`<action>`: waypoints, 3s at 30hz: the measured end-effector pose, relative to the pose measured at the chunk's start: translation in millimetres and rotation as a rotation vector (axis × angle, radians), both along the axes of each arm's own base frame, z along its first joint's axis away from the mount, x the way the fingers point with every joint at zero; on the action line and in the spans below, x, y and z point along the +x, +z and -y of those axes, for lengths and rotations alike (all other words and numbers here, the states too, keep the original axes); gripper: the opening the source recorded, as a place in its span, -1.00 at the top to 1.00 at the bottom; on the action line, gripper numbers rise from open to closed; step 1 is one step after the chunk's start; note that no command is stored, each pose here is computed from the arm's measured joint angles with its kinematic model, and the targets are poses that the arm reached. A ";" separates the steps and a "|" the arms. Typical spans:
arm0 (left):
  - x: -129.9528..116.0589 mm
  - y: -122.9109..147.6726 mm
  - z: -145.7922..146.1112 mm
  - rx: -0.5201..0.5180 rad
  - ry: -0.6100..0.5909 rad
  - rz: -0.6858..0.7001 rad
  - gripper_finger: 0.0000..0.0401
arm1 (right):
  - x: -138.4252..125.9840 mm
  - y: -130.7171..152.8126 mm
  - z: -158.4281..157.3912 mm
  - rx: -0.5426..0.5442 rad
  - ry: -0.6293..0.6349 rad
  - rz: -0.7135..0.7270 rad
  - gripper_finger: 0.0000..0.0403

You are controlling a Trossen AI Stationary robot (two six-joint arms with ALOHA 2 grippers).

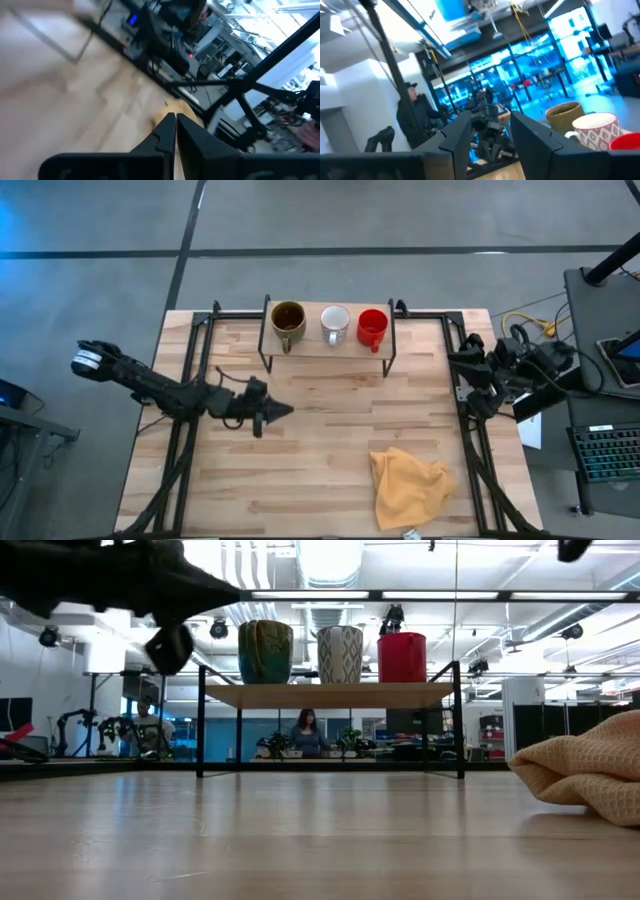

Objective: Stack small to large cups/mugs on shelf
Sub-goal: Return to Home Position

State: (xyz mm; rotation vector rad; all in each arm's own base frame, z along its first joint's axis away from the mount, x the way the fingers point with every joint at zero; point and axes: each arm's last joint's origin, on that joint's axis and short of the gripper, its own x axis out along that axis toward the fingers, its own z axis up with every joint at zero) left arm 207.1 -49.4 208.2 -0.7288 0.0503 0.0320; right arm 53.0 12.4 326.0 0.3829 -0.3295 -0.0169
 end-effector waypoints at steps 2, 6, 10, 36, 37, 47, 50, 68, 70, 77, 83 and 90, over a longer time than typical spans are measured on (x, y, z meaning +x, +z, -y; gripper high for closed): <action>3.5 5.0 -8.0 0.060 0.007 0.020 1.00 | -3.1 -11.9 1.6 0.000 0.004 0.014 0.34; 8.2 10.5 -23.9 0.163 0.027 0.033 1.00 | -7.1 -33.9 4.1 -0.011 -0.008 0.022 0.32; 8.7 15.0 -44.1 0.240 0.089 0.042 1.00 | -3.0 -44.4 3.7 -0.042 -0.083 -0.011 0.31; -136.2 24.0 -60.2 0.224 0.333 0.002 1.00 | 22.6 -110.0 -3.9 0.006 -0.250 0.118 0.34; -133.6 15.3 -60.4 0.229 0.333 -0.044 1.00 | 23.9 -113.1 -3.4 -0.010 -0.283 0.088 0.34; -117.4 -38.3 -60.5 0.214 0.317 -0.155 1.00 | 37.5 -145.0 -6.0 -0.207 -0.387 -0.267 0.30; -116.1 -40.1 -60.6 0.237 0.315 -0.195 1.00 | 40.6 -154.6 -9.3 -0.114 -0.273 -0.312 0.30; -110.7 -49.2 -60.6 0.727 0.186 -0.401 1.00 | 43.5 -161.7 -10.7 -0.469 -0.312 -0.441 0.35; -110.4 -49.6 -60.6 0.727 0.184 -0.406 1.00 | 43.5 -161.6 -10.7 -0.429 -0.308 -0.433 0.36; -109.5 -51.1 -60.7 0.729 0.178 -0.423 1.00 | 43.5 -161.3 -10.7 -0.255 -0.284 -0.400 0.34; -109.0 -51.7 -60.7 0.730 0.176 -0.431 1.00 | 43.5 -161.3 -10.7 -0.185 -0.275 -0.387 0.35; -109.0 -51.9 -60.6 0.730 0.175 -0.431 1.00 | 43.5 -161.3 -10.7 -0.184 -0.274 -0.387 0.36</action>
